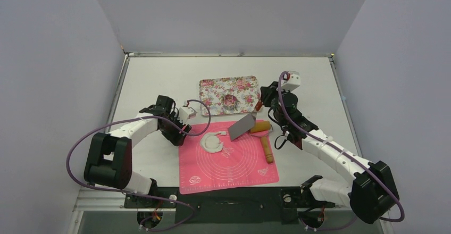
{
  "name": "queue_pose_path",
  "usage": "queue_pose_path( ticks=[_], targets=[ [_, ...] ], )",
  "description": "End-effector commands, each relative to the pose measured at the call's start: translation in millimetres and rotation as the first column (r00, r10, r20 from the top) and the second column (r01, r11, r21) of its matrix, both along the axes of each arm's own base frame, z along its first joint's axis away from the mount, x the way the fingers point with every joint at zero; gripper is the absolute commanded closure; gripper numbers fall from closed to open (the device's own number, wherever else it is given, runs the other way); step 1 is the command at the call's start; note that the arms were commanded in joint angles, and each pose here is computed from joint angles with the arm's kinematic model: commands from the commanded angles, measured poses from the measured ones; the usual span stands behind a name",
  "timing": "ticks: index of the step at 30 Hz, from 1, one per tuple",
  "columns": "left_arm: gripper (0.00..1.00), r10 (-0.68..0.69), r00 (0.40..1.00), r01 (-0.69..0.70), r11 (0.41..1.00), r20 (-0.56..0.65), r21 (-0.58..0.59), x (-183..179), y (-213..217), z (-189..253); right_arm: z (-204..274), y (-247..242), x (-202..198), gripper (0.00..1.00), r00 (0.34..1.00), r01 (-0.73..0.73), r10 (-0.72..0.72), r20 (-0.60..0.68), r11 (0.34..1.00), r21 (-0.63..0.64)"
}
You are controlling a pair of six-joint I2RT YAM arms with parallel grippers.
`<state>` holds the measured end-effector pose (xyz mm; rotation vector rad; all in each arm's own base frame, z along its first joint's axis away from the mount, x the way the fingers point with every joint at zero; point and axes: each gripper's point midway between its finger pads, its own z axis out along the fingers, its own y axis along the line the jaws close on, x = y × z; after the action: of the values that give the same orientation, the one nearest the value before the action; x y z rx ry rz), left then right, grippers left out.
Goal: Roll out the dumpling wrappers from the dough
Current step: Remove the dumpling wrapper from the work surface.
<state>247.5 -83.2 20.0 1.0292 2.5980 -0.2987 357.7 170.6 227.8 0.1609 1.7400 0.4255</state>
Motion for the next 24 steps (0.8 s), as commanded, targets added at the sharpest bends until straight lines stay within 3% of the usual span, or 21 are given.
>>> queue_pose_path(
  ticks=[1,12,18,24],
  targets=[
    [0.38,-0.015,0.999,0.015,1.0,0.046,0.003,10,-2,2,24,17,6,1.0,0.997,-0.031,0.027,0.073,0.998,0.054],
    [0.38,-0.021,0.998,0.021,1.0,0.051,0.003,8,-1,4,18,53,5,1.0,0.993,-0.093,0.088,0.076,0.993,0.07],
    [0.38,-0.031,0.998,0.03,0.999,0.048,0.017,5,2,3,43,39,3,1.0,0.992,-0.052,0.05,0.12,0.999,0.016],
    [0.38,-0.03,0.998,0.029,0.999,0.061,0.017,6,2,6,66,40,-5,1.0,0.985,-0.076,0.067,0.158,0.996,0.05]
  ],
)
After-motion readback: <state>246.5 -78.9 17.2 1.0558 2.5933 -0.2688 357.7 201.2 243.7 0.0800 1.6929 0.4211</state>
